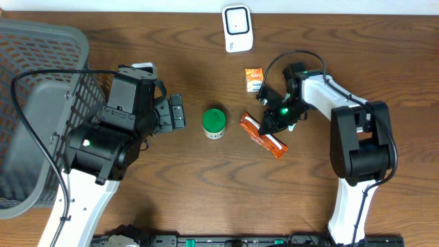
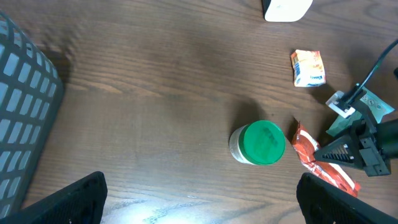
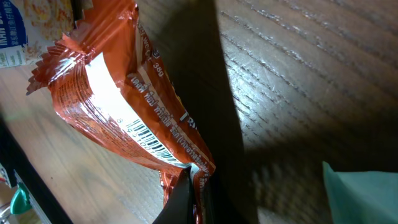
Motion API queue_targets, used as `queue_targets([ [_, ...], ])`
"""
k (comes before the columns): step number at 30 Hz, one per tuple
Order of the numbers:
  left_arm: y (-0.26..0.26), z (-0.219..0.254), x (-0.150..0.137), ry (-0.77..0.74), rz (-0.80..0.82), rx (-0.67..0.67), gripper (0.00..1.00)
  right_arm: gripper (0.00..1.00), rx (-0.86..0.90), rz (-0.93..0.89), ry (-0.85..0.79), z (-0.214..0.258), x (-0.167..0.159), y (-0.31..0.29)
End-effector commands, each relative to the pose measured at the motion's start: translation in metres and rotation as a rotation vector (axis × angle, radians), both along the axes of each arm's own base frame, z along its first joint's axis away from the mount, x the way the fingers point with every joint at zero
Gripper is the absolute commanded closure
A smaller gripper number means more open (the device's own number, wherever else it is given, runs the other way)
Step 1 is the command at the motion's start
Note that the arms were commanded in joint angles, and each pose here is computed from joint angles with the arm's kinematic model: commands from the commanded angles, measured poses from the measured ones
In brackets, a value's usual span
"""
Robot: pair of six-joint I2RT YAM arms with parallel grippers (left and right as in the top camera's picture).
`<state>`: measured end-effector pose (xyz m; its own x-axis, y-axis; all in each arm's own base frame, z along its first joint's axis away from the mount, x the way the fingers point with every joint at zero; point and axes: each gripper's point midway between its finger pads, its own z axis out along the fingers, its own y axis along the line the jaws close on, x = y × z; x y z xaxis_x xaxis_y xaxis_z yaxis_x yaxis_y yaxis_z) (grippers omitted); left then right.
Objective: Scan the item barcode
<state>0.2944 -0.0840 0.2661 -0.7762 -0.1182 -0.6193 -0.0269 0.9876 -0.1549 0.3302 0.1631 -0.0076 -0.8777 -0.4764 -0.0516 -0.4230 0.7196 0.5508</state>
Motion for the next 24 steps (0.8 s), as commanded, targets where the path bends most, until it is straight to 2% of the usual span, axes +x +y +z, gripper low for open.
queue_targets([
  [1, 0.003, 0.001, 0.002, -0.003, 0.006, 0.016, 0.02, 0.98, -0.311, 0.035, 0.077, -0.057, -0.017, -0.047],
  [4, 0.003, 0.001, 0.002, -0.003, 0.007, 0.016, 0.02, 0.98, -0.41, -0.003, -0.009, -0.044, 0.008, -0.059],
  [7, 0.003, 0.001, 0.002, -0.003, 0.006, 0.016, 0.02, 0.98, -0.549, -0.032, -0.17, -0.016, 0.044, -0.072],
  [11, 0.003, 0.001, 0.002, -0.003, 0.006, 0.015, 0.02, 0.98, -0.596, -0.052, -0.347, 0.027, 0.074, -0.069],
  [19, 0.003, 0.001, 0.002, -0.003, 0.006, 0.016, 0.02, 0.98, -0.547, -0.051, -0.496, 0.085, 0.08, -0.045],
  [24, 0.003, 0.001, 0.002, -0.003, 0.006, 0.016, 0.02, 0.98, -0.699, -0.108, -0.559, 0.09, 0.088, -0.056],
])
